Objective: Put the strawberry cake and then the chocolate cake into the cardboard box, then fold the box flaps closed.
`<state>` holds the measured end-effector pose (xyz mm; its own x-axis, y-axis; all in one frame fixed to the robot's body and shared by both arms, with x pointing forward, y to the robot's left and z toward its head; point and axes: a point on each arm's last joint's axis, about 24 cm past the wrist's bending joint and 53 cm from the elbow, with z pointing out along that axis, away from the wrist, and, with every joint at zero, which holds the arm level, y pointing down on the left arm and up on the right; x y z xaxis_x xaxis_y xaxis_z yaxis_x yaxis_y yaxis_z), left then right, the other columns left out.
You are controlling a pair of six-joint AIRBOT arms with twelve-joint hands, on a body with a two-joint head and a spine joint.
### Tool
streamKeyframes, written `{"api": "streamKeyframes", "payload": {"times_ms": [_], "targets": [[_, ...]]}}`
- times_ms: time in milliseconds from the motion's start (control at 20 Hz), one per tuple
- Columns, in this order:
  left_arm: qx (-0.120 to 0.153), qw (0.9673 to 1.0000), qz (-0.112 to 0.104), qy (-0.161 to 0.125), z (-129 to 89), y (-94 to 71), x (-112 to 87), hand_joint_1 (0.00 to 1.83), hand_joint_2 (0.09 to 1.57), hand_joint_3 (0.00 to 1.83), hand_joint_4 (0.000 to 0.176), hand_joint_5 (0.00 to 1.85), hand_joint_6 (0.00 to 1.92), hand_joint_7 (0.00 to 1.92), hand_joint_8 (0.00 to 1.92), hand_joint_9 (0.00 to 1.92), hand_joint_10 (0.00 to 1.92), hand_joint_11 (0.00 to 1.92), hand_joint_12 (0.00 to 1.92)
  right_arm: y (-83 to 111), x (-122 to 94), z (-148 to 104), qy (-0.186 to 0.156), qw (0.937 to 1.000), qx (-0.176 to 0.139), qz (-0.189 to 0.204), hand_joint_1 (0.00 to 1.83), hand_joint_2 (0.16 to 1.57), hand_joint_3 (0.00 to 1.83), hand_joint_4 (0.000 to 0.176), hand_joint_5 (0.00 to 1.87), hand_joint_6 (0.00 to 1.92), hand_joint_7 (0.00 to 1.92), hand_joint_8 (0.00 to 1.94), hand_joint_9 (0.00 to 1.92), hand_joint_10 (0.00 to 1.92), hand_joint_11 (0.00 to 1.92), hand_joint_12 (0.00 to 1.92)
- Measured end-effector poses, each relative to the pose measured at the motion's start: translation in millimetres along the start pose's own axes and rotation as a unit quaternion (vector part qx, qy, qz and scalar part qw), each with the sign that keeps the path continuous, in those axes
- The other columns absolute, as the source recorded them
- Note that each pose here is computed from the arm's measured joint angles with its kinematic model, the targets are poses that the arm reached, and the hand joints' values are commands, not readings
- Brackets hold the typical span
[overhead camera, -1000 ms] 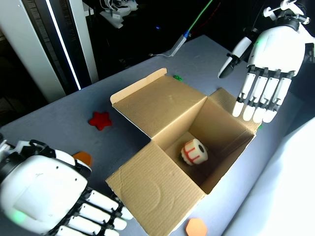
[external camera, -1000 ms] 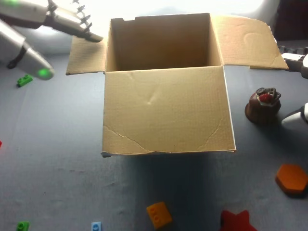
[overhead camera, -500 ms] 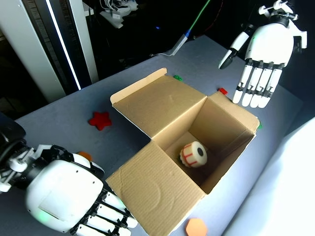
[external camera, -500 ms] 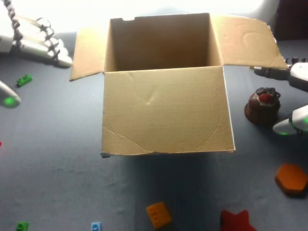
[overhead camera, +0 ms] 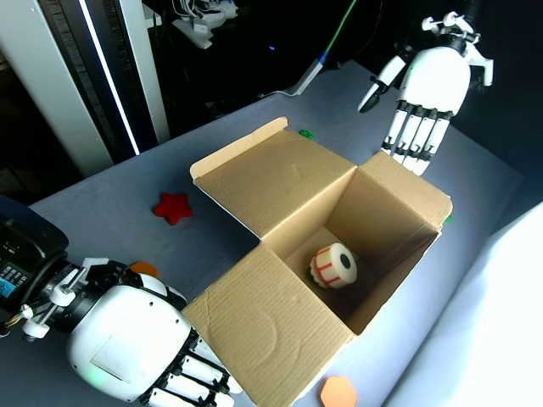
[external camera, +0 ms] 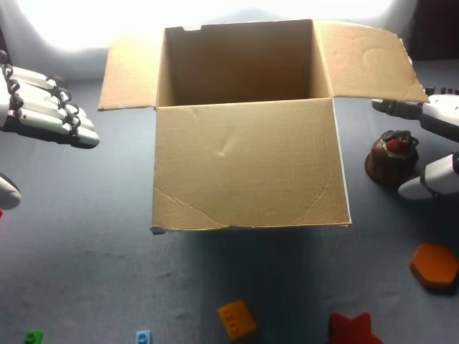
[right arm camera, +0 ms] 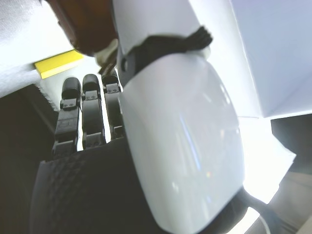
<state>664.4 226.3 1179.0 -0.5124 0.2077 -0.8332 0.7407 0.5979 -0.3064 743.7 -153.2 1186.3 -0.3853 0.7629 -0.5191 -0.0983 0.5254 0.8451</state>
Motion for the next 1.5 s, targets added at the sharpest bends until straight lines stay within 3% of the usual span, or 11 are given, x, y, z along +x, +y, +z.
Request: {"api": "streamKeyframes", "payload": {"times_ms": [250,400,550,600,700,750,800,850,1100,1250,1500], "targets": [[0.007,0.9994,-0.033,-0.007,4.7,-0.5,15.7,0.00,1.24,0.00,0.000,0.05,0.00,0.08,0.00,0.08,0.00,0.00,0.50,-3.7,4.2,2.5,0.003,1.0000,0.003,-0.002,1.17,0.96,0.01,0.000,0.08,0.00,0.13,0.01,0.10,0.01,0.00,0.39],[0.004,0.9983,-0.055,-0.019,7.6,1.8,16.6,0.00,1.23,0.00,0.000,0.07,0.01,0.10,0.01,0.10,0.01,0.00,0.52,-4.5,0.1,5.0,-0.004,1.0000,0.003,-0.003,1.19,0.95,0.00,0.000,0.15,0.02,0.24,0.02,0.20,0.04,0.00,0.67],[0.000,0.9983,-0.054,-0.025,8.5,3.2,13.9,0.00,1.23,0.00,0.000,0.07,0.00,0.11,0.00,0.11,0.00,0.00,0.57,-4.1,1.2,5.4,-0.004,1.0000,0.002,-0.003,1.22,0.98,0.01,0.000,0.32,0.06,0.47,0.07,0.39,0.11,0.00,1.02],[-0.001,0.9982,-0.054,-0.025,8.5,3.7,13.7,0.00,1.23,0.00,0.000,0.07,0.00,0.11,0.00,0.11,0.00,0.00,0.57,-4.0,1.4,5.7,-0.004,1.0000,0.002,-0.003,1.22,1.04,0.02,0.000,0.40,0.06,0.57,0.06,0.46,0.18,0.00,1.16],[-0.002,0.9980,-0.057,-0.027,8.7,4.2,12.9,0.00,1.22,0.00,0.000,0.06,0.00,0.10,0.00,0.10,0.00,0.00,0.54,-3.7,0.8,5.7,-0.005,1.0000,0.001,-0.003,1.20,1.14,0.01,0.000,0.65,0.11,0.85,0.14,0.57,0.79,0.09,1.64],[-0.001,0.9978,-0.059,-0.029,10.0,2.5,12.0,0.00,1.22,0.00,0.000,0.06,0.00,0.10,0.00,0.10,0.00,0.00,0.53,-4.0,-1.5,5.9,-0.008,1.0000,0.001,-0.003,1.30,1.15,0.03,0.000,0.74,0.15,0.84,1.00,0.53,1.04,0.16,1.80],[0.003,0.9978,-0.060,-0.030,11.9,-0.8,11.8,0.00,1.23,0.00,0.000,0.07,0.01,0.10,0.00,0.10,0.00,0.00,0.53,-4.1,-2.3,6.1,-0.009,1.0000,0.001,-0.003,1.22,1.20,0.02,0.000,0.71,1.03,0.87,1.25,0.57,1.27,0.24,1.90],[0.006,0.9977,-0.061,-0.030,12.4,-5.3,12.5,0.00,1.23,0.00,0.000,0.09,0.01,0.12,0.01,0.11,0.01,0.00,0.57,-4.1,-2.3,6.1,-0.009,0.9999,0.001,-0.004,1.32,1.19,0.01,0.000,0.84,1.00,0.90,1.26,0.64,1.54,0.33,1.92],[0.045,0.9973,-0.055,-0.022,20.3,-39.0,17.9,0.00,1.23,0.00,0.000,0.08,0.00,0.13,0.00,0.13,0.01,0.00,0.63,-4.9,-2.2,6.0,-0.008,1.0000,0.003,-0.004,1.34,1.17,0.00,0.000,0.92,1.00,0.92,1.17,0.67,1.57,0.38,1.92],[0.029,0.9971,-0.061,-0.035,15.8,-24.3,10.7,0.00,1.24,0.00,0.000,0.07,0.00,0.13,0.00,0.13,0.00,0.00,0.62,-7.7,-8.6,-0.4,-0.009,0.9999,0.007,-0.005,1.23,1.16,0.00,0.000,0.90,1.03,0.89,1.26,0.61,1.50,0.34,1.92],[0.017,0.9960,-0.079,-0.038,22.8,-10.4,15.2,0.00,1.24,0.00,0.000,0.12,0.01,0.14,0.00,0.13,0.00,0.00,0.56,-15.8,-41.6,-19.1,-0.035,0.9992,0.016,-0.013,1.35,1.17,0.00,0.000,0.90,1.02,0.96,1.12,0.69,1.53,0.32,1.92]]}}
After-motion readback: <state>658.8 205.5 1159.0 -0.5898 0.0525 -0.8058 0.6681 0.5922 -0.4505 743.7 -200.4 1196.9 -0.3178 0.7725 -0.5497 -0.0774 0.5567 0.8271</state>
